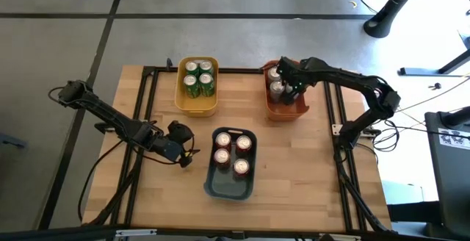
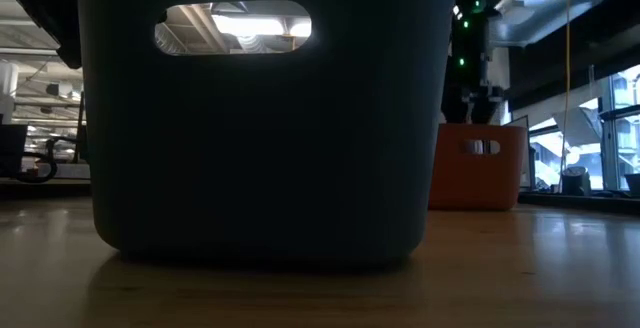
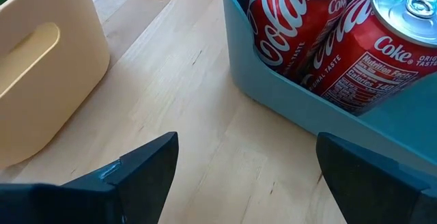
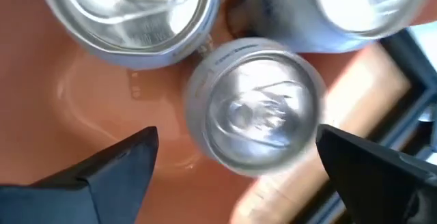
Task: Sort soda cans
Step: Put the blue-white soda can into the orange bin, then move the blue bin to the top middle of the table
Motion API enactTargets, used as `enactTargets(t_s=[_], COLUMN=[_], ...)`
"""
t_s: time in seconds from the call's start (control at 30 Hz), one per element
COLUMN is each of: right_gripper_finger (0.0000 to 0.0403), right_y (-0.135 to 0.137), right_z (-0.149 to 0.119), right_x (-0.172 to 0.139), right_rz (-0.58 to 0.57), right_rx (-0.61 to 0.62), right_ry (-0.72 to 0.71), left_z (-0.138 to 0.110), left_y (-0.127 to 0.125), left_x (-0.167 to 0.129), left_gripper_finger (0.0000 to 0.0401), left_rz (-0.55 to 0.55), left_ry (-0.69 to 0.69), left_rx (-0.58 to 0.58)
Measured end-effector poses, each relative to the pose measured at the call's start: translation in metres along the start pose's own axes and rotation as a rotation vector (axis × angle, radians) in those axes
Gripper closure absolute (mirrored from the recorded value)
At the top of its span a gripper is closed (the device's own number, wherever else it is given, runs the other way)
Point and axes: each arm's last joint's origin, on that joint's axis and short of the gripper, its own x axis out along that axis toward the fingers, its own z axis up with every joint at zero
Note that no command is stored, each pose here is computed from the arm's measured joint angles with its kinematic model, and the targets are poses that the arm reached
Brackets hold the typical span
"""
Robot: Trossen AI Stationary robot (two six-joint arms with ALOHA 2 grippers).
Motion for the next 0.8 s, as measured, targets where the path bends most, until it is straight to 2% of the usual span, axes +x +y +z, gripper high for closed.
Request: enactTargets(t_s=[0.13,0.33,0.53,0.67,0.8], right_gripper_finger=[0.0007,0.0006,0.0006,0.0006,0.0006], right_y=[-0.006,0.009,0.05,0.085,0.119], right_z=[0.001,-0.014,-0.04,-0.056,-0.069], right_x=[-0.033,-0.083,-0.111,-0.12,-0.126], right_rz=[0.004,0.101,0.244,0.325,0.428], right_rx=[0.024,-0.002,-0.09,-0.195,-0.276], right_ry=[-0.047,-0.188,-0.29,-0.335,-0.445], left_z=[0.0,0.0,0.0,0.001,0.003], left_y=[0.0,0.0,-0.001,-0.005,-0.009], left_x=[0.0,0.0,0.0,-0.001,-0.003], left_gripper_finger=[0.0066,0.0066,0.0066,0.0066,0.0066], left_rz=[-0.001,0.0,-0.018,-0.066,-0.102], left_ry=[0.0,0.0,0.01,0.002,-0.022], left_rx=[-0.013,-0.015,-0.019,-0.019,-0.005])
